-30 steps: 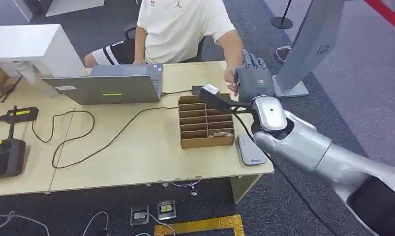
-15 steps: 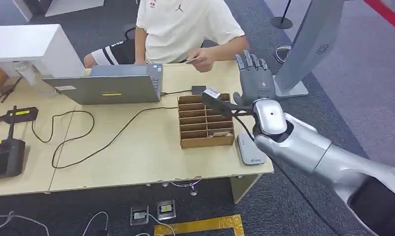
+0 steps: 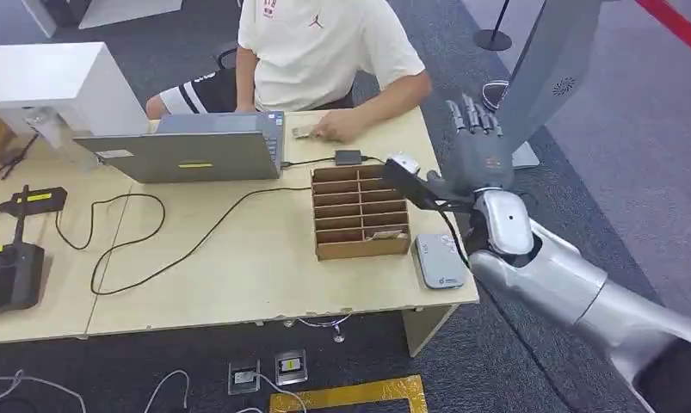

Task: Pass the card to the sensor for recognition and then transmit it.

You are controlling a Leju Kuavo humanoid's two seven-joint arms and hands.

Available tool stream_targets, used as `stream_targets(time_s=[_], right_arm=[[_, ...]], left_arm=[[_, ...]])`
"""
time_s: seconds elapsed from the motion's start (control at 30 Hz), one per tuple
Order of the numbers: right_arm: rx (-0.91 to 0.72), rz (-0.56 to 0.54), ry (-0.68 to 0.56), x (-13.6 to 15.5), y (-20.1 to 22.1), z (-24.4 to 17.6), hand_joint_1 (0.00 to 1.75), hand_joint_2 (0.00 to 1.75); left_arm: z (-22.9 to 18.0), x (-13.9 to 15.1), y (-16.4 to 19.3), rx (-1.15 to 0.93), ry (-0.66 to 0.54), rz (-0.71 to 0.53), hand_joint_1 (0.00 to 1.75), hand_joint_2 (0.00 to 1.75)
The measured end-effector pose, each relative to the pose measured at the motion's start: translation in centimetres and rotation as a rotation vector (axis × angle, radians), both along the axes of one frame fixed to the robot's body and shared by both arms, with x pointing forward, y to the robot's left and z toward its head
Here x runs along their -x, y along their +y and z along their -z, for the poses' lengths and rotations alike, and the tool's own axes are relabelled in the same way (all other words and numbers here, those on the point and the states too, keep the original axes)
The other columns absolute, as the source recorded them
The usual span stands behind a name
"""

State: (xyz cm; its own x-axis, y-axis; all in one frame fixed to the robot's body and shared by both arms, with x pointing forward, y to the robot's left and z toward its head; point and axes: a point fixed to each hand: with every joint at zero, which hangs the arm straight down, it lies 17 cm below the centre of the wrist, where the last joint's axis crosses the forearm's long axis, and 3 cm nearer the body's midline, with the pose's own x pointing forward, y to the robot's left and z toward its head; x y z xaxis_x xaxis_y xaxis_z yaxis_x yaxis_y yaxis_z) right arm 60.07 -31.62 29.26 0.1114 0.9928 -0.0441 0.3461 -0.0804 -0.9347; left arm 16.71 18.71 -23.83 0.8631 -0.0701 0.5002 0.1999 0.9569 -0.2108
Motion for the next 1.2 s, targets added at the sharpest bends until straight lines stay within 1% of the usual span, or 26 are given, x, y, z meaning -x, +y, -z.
stream_targets(time_s=[0.1,0.17,0.23,0.3,0.4,0.63,0.77,0.87,1.07,1.2], right_arm=[[-0.092,0.003,0.035,0.7,-1.2,1.5,0.0,1.75],[-0.128,-0.012,0.067,1.4,-1.1,3.1,0.0,1.75],[-0.148,-0.062,0.119,1.9,0.1,4.7,0.0,1.75],[-0.126,-0.111,0.175,2.4,1.5,6.2,0.0,1.75],[-0.073,-0.143,0.233,3.2,3.0,7.9,0.0,1.75],[0.01,-0.175,0.346,4.7,4.9,11.2,0.0,1.75],[0.055,-0.201,0.385,5.1,6.0,12.3,0.0,1.75],[0.086,-0.243,0.4,5.3,7.8,12.6,0.0,1.75],[0.139,-0.328,0.384,5.2,11.9,11.8,0.0,1.75],[0.164,-0.348,0.371,4.9,13.6,11.7,0.0,1.75]], left_arm=[[0.0,0.1,0.0,0.0,0.002,0.0,0.0,0.0],[0.0,0.2,0.0,0.001,0.001,-0.001,0.0,0.0],[0.0,0.2,0.0,0.003,-0.007,-0.004,0.0,0.0],[-0.1,0.2,0.0,0.006,-0.014,-0.007,0.0,0.0],[-0.1,0.1,0.0,0.006,-0.018,-0.01,0.0,0.0],[-0.1,0.0,0.1,0.003,-0.014,-0.008,0.0,0.0],[-0.1,0.0,0.1,0.002,-0.012,-0.007,0.0,0.0],[-0.1,0.0,0.1,0.002,-0.012,-0.008,0.0,0.0],[-0.1,0.0,0.1,0.004,-0.015,-0.012,0.0,0.0],[-0.1,-0.1,0.2,0.006,-0.021,-0.018,0.0,0.0]])
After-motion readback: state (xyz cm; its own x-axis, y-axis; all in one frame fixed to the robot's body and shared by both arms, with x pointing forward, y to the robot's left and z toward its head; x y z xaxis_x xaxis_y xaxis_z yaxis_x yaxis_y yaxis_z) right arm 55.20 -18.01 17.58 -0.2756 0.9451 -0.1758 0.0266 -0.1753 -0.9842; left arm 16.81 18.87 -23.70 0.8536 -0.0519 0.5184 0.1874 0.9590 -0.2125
